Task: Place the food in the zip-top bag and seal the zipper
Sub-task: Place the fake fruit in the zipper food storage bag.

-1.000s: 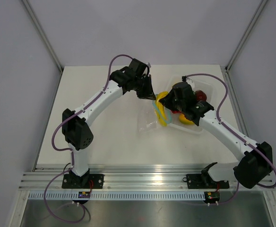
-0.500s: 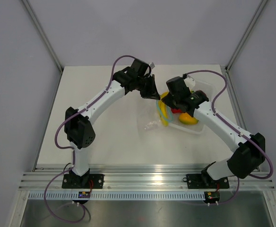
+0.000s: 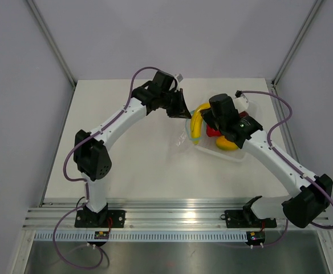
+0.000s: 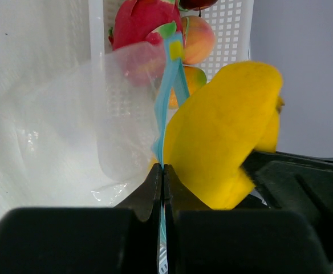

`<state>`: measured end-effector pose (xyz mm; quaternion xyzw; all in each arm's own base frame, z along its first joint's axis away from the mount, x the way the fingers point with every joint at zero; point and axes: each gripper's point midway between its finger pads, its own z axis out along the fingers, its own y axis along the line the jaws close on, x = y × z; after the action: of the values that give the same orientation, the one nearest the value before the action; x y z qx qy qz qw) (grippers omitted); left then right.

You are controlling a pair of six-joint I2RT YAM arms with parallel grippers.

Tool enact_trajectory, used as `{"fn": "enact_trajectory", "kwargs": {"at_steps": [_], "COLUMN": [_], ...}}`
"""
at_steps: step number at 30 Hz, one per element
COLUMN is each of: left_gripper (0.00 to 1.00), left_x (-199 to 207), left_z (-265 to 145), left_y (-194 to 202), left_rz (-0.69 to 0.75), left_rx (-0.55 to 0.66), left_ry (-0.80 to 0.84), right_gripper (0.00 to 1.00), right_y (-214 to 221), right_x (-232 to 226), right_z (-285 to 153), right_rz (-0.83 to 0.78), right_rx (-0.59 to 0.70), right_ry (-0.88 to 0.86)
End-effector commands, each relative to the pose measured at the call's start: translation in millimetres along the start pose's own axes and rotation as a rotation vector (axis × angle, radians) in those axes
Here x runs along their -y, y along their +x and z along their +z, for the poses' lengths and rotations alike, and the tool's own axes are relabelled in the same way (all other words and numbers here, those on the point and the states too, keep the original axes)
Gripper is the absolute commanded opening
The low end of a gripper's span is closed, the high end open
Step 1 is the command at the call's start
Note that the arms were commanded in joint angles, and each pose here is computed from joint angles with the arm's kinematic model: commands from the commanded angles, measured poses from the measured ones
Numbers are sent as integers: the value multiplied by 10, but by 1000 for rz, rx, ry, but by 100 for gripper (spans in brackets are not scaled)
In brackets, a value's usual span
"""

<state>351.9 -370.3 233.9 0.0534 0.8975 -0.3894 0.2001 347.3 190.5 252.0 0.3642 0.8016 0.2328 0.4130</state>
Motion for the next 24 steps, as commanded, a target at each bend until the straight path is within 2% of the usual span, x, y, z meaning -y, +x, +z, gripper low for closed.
{"fn": "enact_trajectory", "kwargs": {"at_steps": [1,4,9,15,24], "left_gripper": [0,0,0,0,0], "left_x": [261,256,287,324,396], "left_z": [-214,-237,-276,-281,-156], "left_y": [-52,-56,-37,-33,0], "left_rz": [34,39,40,-43,-165], "left_rx": [36,36,19,3,-40], "left_ry": [88,91,125,210,300], "right_gripper": [0,0,0,0,0], "right_y": [-299,-324,-111,59,61], "right_x": [-294,-352,-328,-100,-180], "right_z": [-101,-84,65,177,171], "right_rz": [163,162,104,112,130], "right_rx": [117,122,52,35,33], "right_ry": [-90,-85,-83,-92,-133]}}
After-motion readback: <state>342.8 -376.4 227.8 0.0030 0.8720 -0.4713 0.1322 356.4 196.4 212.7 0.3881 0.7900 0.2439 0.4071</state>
